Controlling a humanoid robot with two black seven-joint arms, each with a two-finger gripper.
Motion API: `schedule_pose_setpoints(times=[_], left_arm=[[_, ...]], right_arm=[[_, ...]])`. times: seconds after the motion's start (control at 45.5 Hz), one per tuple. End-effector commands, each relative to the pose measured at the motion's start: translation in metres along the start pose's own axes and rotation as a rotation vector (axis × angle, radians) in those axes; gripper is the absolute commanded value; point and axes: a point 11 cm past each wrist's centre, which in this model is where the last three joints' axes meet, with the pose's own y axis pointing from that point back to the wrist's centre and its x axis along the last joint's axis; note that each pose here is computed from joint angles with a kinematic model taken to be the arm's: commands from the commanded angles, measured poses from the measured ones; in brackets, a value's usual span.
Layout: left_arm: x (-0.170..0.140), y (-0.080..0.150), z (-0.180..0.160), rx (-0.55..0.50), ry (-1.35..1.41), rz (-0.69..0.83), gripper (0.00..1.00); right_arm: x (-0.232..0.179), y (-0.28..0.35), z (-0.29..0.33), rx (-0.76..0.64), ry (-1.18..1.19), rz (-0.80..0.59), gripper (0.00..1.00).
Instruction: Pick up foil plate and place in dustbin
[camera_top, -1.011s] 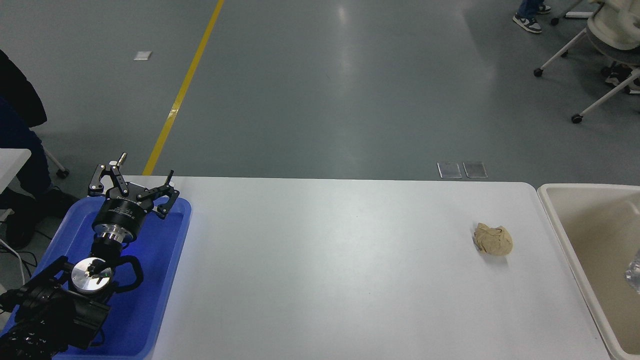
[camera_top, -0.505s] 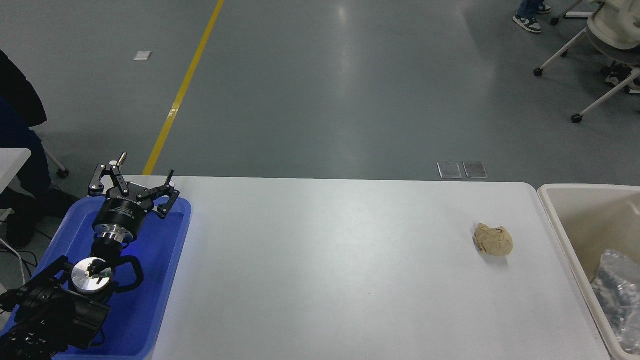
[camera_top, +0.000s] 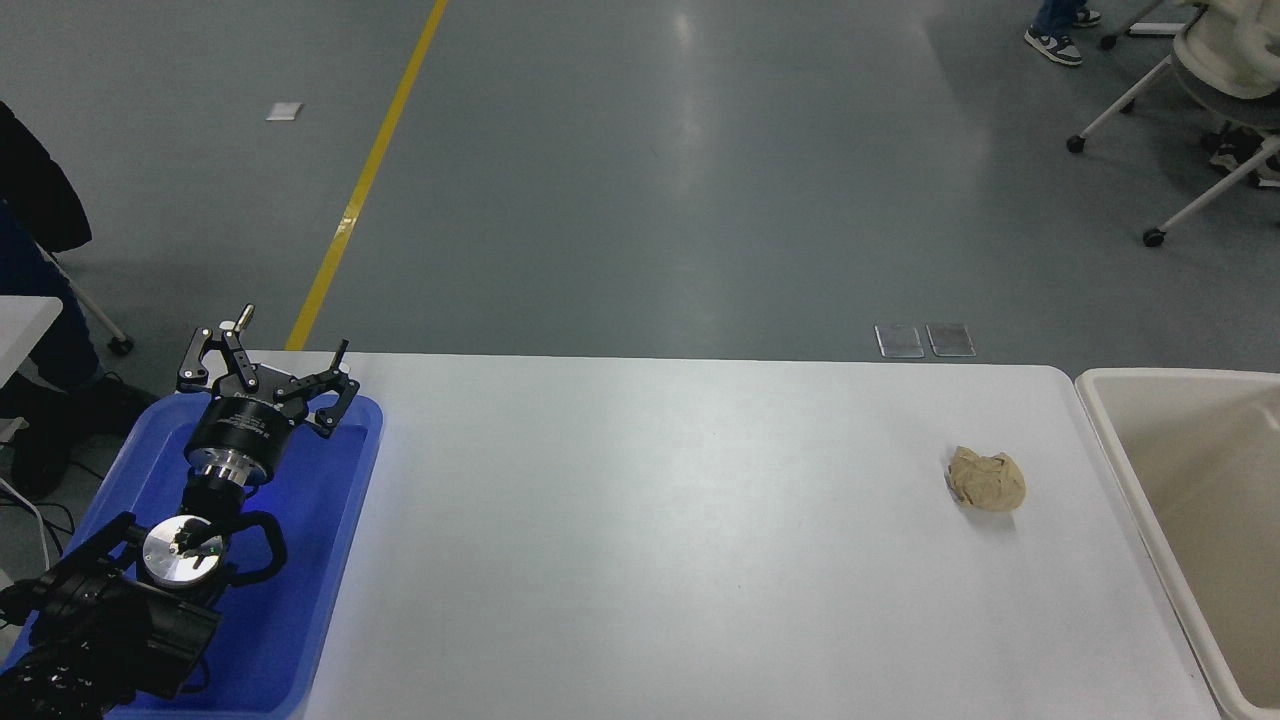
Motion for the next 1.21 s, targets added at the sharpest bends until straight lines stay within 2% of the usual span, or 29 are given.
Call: schedule_pose_setpoints(times=[0.0,0.33,0.659,0.901,1.187], left_arm=[[0.0,0.0,0.0,0.002,0.0,-0.001,1.0],[0.0,0.0,0.0,0.0,0.0,-0.001,1.0],[0.0,0.0,0.0,0.0,0.0,-0.001,1.0],[0.0,0.0,0.0,0.0,0.0,-0.001,1.0],[0.0,0.0,0.0,0.0,0.0,0.001,1.0]], right_arm=[[-0.013,0.014,-0.035,0.11,0.025,-0.121,1.0],[0.009,0.057,-0.089,0.272,0.176,-0.32,1.0],[0.042,0.112,-0.149,0.365,0.342,-0.71,1.0],[0.078,0.162,-0.193,0.38,0.543,-0.92,1.0],[0.149,0.217,-0.258,0.4,0.751,-0.694,1.0]])
